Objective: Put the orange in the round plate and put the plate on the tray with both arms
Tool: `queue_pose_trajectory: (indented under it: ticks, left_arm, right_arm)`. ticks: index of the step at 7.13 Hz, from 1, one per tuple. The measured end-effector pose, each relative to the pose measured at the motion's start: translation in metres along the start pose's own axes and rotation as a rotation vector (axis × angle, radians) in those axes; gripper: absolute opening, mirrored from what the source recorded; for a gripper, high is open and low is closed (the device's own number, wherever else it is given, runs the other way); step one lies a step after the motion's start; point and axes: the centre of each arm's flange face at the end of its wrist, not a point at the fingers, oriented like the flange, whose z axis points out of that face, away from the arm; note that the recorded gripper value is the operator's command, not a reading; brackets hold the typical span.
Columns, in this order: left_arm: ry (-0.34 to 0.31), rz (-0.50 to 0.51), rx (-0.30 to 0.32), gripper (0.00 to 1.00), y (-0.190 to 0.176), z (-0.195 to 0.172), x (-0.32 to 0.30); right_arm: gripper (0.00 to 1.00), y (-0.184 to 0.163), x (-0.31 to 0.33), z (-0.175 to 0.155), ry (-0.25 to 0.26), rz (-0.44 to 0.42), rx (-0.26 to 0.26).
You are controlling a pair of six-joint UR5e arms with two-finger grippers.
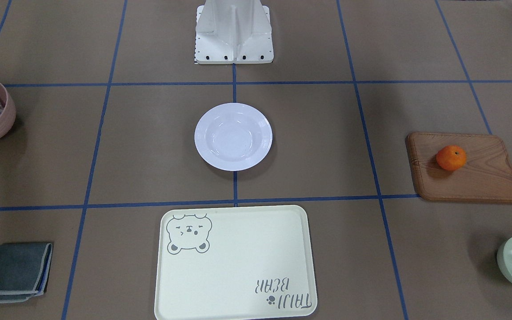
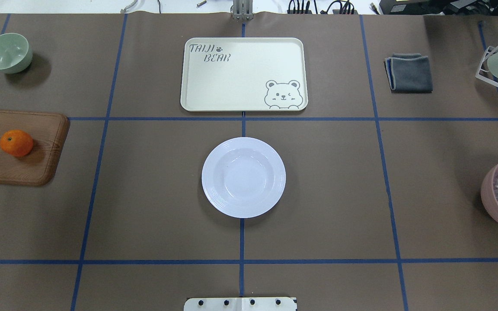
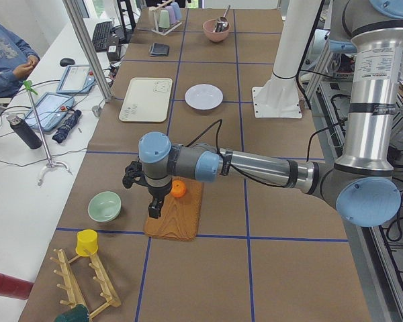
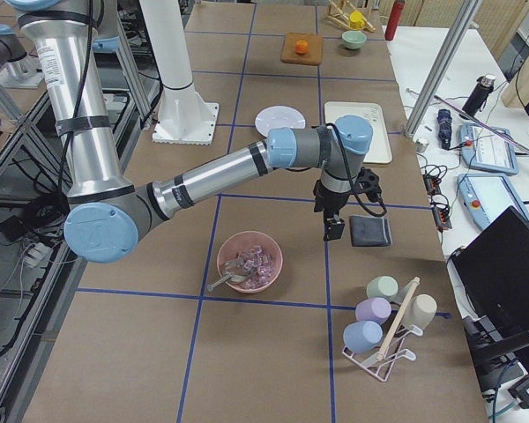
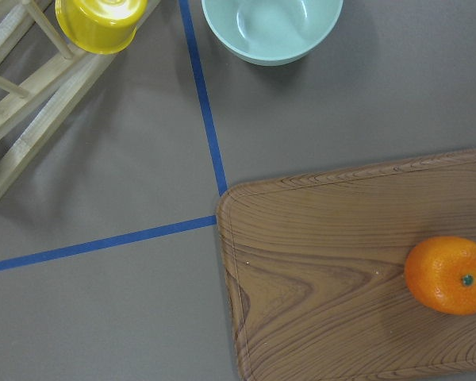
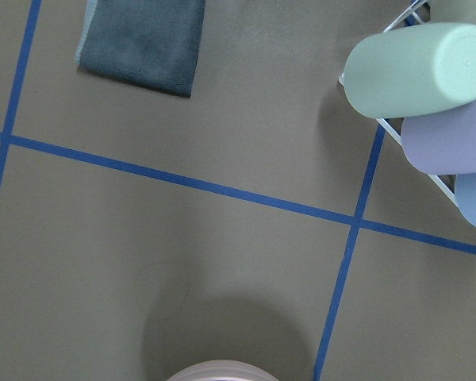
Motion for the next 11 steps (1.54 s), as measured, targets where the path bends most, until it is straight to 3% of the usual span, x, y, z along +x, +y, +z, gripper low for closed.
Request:
queue_pose_trajectory:
  ticks: [2,5,8,11]
  left_arm:
    - [0.006,-0.041,-0.014,0.99,-0.003,0.010,0.014]
    - [0.023,-0.053,-0.015,0.99,-0.004,0.009,0.019]
    - [0.018,-0.046,-0.004,0.99,-0.011,0.002,0.025]
    - [0.022,-0.038,-0.009,0.98,-0.008,0.012,0.028]
  right_arm:
    - [1.00,0.011,-0.003,-0.003,-0.011,0.047,0.010]
    - [1.00,0.017,-0.011,-0.006,-0.051,0.197,0.043]
    - [1.00,0.026,0.001,0.015,-0.062,0.184,0.113]
    - [1.00,0.033,0.004,0.021,-0.068,0.162,0.136]
